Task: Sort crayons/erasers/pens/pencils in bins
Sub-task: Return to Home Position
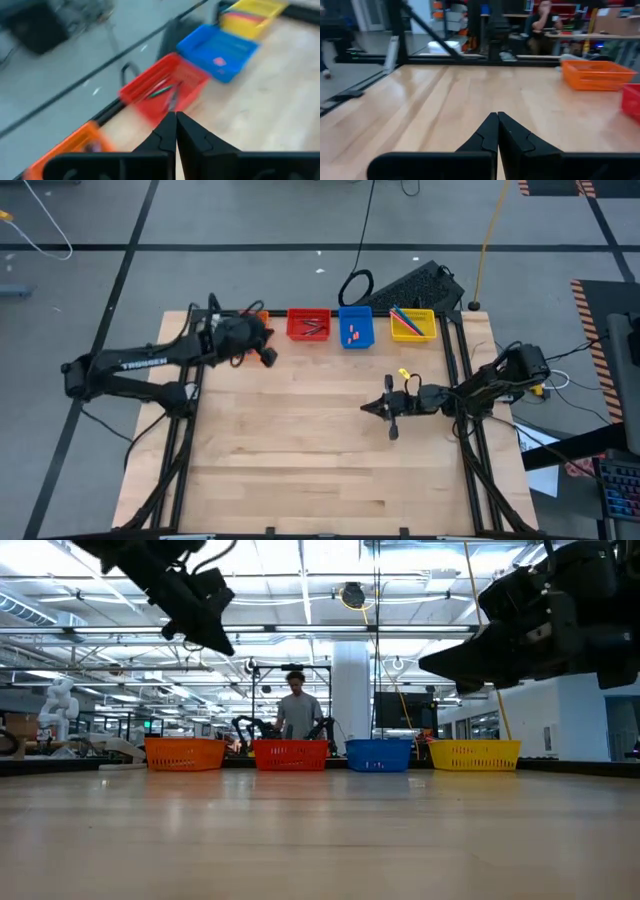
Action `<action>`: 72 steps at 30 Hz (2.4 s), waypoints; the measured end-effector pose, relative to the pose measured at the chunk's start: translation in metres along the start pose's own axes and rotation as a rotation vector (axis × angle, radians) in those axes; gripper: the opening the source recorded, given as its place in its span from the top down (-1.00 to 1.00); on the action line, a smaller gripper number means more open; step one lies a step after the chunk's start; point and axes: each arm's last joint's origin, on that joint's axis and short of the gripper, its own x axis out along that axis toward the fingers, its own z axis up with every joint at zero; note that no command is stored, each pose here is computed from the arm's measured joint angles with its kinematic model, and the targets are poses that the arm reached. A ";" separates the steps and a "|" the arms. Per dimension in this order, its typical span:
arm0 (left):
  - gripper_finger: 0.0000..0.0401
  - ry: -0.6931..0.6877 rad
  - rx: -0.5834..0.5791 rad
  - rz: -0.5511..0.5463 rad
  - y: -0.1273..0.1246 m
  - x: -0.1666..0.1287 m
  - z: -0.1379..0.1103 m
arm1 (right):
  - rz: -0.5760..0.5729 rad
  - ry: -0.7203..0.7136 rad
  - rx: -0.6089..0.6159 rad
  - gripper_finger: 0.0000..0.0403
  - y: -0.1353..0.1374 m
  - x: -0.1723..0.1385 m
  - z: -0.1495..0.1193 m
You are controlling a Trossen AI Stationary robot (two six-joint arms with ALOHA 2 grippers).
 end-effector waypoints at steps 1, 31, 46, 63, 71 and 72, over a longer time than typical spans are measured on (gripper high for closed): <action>0.91 -0.035 0.011 -0.031 -0.005 -0.002 -0.005 | -0.014 -0.004 -0.003 1.00 -0.003 0.000 0.002; 0.98 -0.423 0.208 -0.556 -0.040 -0.007 -0.072 | -0.412 0.176 -0.057 1.00 -0.059 -0.081 0.040; 0.96 -0.399 0.186 -0.570 -0.032 -0.010 -0.087 | -0.408 0.029 -0.102 1.00 -0.047 -0.115 0.053; 0.97 -0.535 0.066 -0.488 0.002 -0.040 -0.143 | -0.411 -0.108 -0.054 1.00 -0.046 -0.117 0.036; 0.95 -0.485 0.071 -0.458 0.008 -0.044 -0.153 | -0.412 -0.107 -0.037 1.00 -0.046 -0.117 0.036; 0.96 -0.486 0.071 -0.454 0.008 -0.045 -0.153 | -0.412 -0.105 -0.033 1.00 -0.046 -0.117 0.035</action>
